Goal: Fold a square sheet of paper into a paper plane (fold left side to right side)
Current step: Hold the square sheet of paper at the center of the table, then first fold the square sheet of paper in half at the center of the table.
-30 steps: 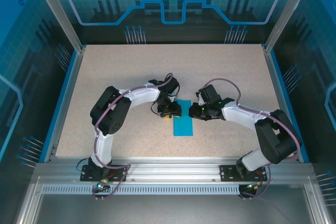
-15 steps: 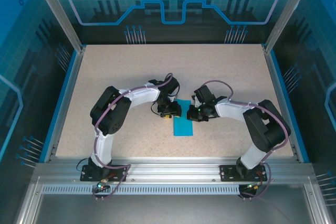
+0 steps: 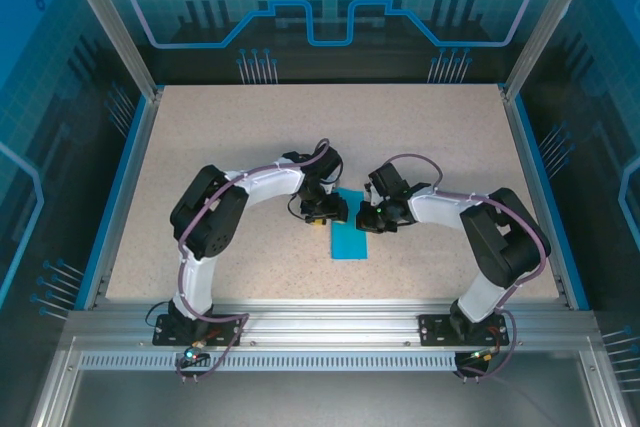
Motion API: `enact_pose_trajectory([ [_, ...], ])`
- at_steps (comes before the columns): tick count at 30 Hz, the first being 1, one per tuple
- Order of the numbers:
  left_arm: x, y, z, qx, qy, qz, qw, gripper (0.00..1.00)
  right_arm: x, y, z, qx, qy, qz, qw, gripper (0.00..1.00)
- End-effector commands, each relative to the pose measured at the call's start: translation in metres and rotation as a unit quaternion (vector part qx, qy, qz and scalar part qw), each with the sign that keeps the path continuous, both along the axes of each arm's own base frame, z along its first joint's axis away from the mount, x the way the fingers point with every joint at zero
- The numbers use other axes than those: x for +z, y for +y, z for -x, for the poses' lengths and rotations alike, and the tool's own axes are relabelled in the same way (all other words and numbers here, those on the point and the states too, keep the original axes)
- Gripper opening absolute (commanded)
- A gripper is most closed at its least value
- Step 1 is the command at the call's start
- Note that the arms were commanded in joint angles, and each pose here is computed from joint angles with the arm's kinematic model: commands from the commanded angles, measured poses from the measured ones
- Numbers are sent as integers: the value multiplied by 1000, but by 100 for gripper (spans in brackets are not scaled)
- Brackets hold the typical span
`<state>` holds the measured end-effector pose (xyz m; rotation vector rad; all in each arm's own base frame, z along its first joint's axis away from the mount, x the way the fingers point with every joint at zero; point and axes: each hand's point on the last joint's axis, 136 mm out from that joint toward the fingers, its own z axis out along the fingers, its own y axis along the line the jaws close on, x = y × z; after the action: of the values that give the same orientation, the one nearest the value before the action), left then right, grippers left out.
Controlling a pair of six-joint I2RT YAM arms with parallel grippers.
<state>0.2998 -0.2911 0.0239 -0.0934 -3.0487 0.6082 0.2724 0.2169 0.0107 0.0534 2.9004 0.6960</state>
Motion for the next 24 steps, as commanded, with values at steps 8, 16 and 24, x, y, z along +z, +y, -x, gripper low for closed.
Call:
enact_pose_trajectory([
  [8,60,0,0,-18,-80,64,995,54,-33,-23,35,16,63,71,995,6],
  [16,53,-41,15,-56,-26,188,980,25,-34,-20,34,20,65,67,995,6],
  [24,13,-32,19,-53,-1,149,987,19,-35,-20,34,20,67,70,995,6],
])
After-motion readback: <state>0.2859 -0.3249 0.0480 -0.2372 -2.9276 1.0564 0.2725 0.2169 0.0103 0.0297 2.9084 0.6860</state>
